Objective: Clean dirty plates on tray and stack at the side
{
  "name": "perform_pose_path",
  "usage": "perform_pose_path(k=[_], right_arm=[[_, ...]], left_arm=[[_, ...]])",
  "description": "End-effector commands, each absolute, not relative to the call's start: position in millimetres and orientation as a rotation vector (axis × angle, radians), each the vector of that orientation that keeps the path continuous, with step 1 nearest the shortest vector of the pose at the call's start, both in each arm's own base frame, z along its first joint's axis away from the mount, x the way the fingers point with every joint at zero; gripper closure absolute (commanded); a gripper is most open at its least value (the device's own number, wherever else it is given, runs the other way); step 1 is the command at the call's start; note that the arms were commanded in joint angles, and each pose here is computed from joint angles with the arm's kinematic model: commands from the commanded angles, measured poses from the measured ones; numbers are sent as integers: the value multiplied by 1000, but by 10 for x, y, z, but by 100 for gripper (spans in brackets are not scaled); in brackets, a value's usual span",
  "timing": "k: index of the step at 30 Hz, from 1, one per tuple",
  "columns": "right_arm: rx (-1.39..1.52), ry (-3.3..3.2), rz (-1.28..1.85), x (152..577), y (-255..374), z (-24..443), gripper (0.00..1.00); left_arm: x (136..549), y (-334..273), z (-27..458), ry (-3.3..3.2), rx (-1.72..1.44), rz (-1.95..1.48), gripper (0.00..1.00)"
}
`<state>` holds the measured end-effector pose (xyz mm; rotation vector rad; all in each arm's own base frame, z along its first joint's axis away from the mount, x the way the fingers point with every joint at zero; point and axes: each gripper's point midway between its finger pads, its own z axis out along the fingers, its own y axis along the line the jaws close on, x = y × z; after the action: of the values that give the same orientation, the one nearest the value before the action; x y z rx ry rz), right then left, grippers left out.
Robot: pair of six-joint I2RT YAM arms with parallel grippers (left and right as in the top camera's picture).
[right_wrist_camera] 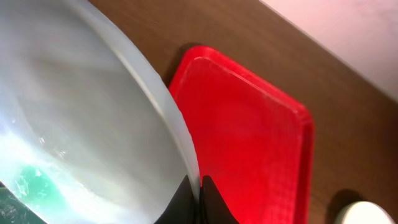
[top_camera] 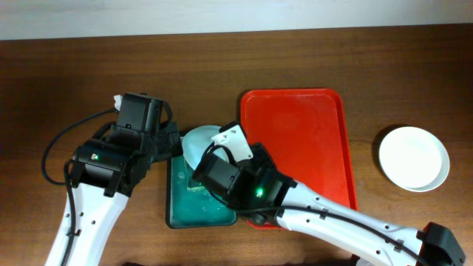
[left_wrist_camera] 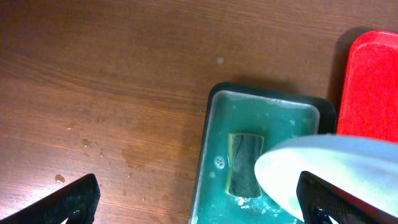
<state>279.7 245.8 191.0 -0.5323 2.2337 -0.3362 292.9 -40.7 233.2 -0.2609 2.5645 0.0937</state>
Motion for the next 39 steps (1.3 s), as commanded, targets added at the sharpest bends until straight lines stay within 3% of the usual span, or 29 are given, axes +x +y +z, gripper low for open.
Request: perform_pose_path(k=[1, 33, 36, 39], right_arm=[[-496, 2105, -400, 2740, 2450, 2244, 96], [-406, 1853, -541, 2733, 2472, 2714, 96], [-324, 1929, -449, 2721, 2436, 2578, 96], [-207, 2468, 5, 2633, 2498, 1814, 96]], left_arm=[[2941, -373, 2407, 2542, -256, 107, 1], [2941, -373, 2407, 2542, -256, 107, 1], [2941, -372, 2407, 2542, -256, 108, 0], [2941, -373, 2407, 2542, -256, 107, 1]])
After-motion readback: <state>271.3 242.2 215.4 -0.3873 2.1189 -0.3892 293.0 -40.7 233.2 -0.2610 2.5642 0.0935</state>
